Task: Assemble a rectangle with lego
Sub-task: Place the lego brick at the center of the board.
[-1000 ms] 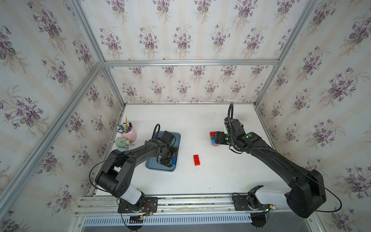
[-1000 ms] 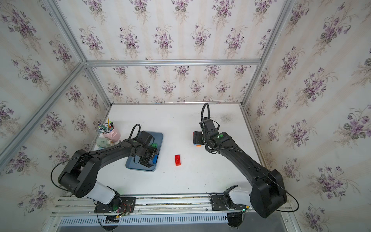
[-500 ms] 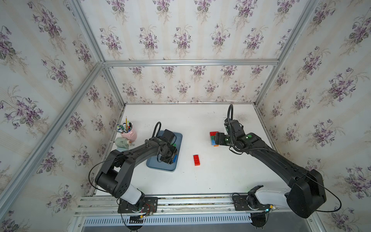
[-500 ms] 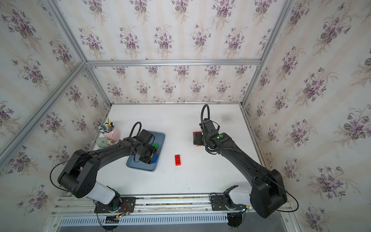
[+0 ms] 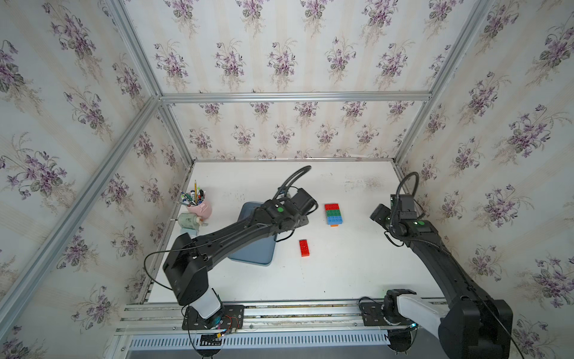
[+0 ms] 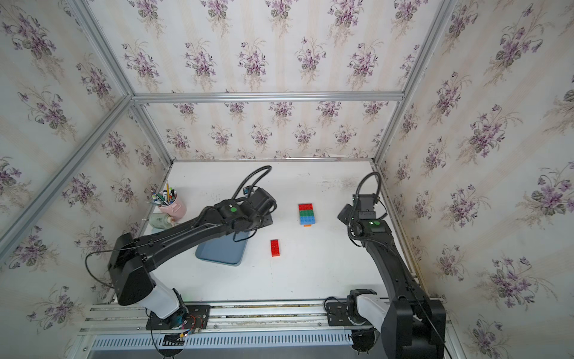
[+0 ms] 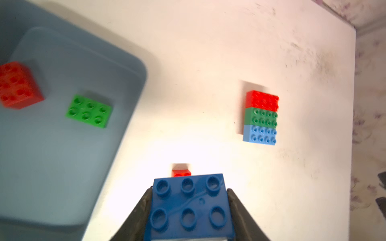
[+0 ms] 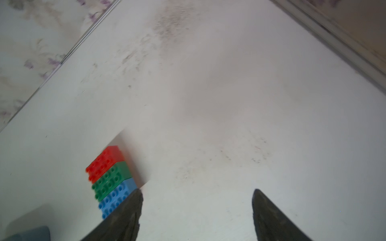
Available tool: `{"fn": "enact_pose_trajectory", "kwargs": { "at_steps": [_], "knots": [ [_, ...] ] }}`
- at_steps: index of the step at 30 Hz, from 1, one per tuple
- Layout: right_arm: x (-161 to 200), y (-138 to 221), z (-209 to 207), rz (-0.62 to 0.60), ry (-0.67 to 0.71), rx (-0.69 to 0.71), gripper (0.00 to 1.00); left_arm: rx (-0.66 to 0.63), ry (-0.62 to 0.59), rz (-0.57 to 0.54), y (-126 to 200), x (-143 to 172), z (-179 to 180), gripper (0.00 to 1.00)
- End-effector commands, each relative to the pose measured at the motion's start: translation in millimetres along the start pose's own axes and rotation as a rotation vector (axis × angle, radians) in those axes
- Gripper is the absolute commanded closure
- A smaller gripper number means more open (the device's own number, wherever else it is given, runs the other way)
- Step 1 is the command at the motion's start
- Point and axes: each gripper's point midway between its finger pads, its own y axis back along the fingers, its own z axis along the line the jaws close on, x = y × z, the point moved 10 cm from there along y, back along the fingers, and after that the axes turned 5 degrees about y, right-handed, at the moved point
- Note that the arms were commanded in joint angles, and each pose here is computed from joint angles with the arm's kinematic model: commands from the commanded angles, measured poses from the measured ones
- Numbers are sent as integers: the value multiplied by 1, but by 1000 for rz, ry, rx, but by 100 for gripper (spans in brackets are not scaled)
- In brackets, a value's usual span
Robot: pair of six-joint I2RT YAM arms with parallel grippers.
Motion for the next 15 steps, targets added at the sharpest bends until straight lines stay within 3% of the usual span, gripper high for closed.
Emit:
{"fn": "enact_pose_trajectory", "kwargs": {
  "at_steps": [1,7,15],
  "knots": [
    [0,4,-4,24,-101,-122,18,-29,-229,-139,-17,15,-28,65],
    [-2,14,-7,8,-95,-110,18,-35,-318,-150,-67,59,-54,66],
    [-4,18,-7,-6,-96,-115,18,30,-367,-94,-99,98,-66,63]
  ]
}}
